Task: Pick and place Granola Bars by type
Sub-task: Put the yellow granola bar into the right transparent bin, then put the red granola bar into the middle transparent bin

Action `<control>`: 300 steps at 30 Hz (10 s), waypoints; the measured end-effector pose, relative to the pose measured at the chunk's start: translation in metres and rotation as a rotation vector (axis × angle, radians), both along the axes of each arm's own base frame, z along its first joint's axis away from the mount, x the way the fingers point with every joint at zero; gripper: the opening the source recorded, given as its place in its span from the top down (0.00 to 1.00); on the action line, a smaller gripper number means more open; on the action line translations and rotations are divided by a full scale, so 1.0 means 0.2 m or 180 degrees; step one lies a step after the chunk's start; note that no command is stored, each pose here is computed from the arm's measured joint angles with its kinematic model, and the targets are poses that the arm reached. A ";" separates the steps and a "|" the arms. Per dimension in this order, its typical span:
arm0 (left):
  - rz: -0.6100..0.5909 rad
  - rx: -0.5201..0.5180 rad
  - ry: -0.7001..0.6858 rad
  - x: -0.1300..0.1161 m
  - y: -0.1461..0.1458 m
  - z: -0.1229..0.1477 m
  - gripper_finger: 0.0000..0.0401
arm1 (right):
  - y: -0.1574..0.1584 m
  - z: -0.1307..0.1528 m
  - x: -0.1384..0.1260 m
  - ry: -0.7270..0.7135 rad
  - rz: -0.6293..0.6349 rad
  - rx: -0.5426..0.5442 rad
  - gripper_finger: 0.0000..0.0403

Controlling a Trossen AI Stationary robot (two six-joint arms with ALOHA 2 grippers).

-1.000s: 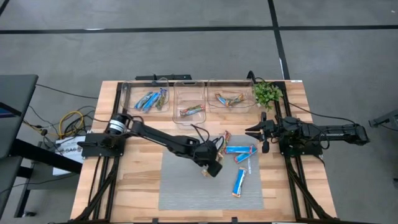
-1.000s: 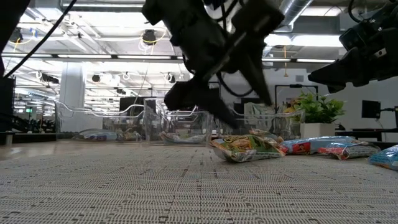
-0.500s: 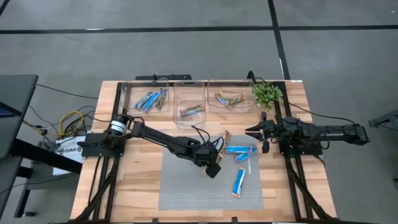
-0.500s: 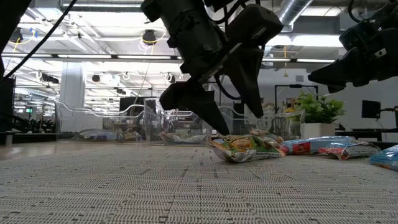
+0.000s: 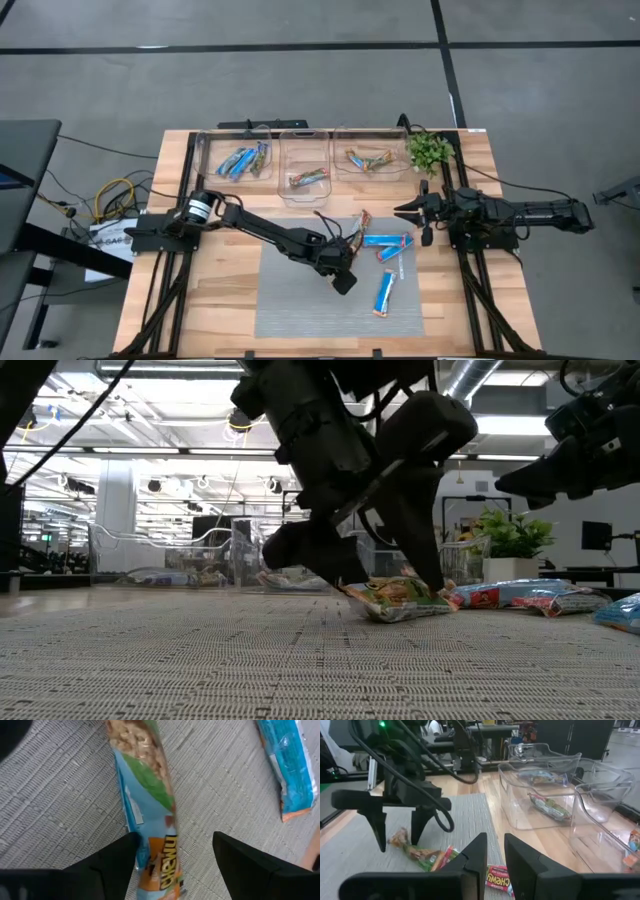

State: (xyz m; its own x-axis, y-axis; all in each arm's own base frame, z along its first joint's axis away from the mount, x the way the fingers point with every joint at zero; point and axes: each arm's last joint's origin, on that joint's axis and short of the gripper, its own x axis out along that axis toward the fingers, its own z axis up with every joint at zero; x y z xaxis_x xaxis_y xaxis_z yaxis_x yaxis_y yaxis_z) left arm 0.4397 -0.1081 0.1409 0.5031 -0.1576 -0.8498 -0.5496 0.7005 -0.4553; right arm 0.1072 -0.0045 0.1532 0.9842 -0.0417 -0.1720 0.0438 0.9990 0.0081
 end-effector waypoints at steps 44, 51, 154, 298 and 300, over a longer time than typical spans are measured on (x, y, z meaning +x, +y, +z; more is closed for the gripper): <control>-0.0212 -0.0074 -0.0306 0.03 -0.05 0.00 0.84 | 0.00 0.00 0.00 -0.0014 0.0003 0.0000 0.85; -0.0402 -0.0183 -0.0472 0.05 -0.06 0.02 0.84 | 0.00 0.00 0.00 -0.0015 0.0002 -0.0001 0.85; -0.0232 0.1845 -0.1644 -0.09 1.45 0.51 0.54 | 0.00 0.00 0.00 -0.0014 0.0003 -0.0001 0.85; -0.0671 0.2608 -0.3345 -1.71 0.56 0.14 0.54 | 0.00 0.00 0.00 0.0000 -0.0011 0.0109 0.85; -0.0670 0.2609 -0.3345 -1.71 0.56 0.14 0.54 | 0.00 0.00 0.00 -0.0015 -0.0058 0.0670 0.85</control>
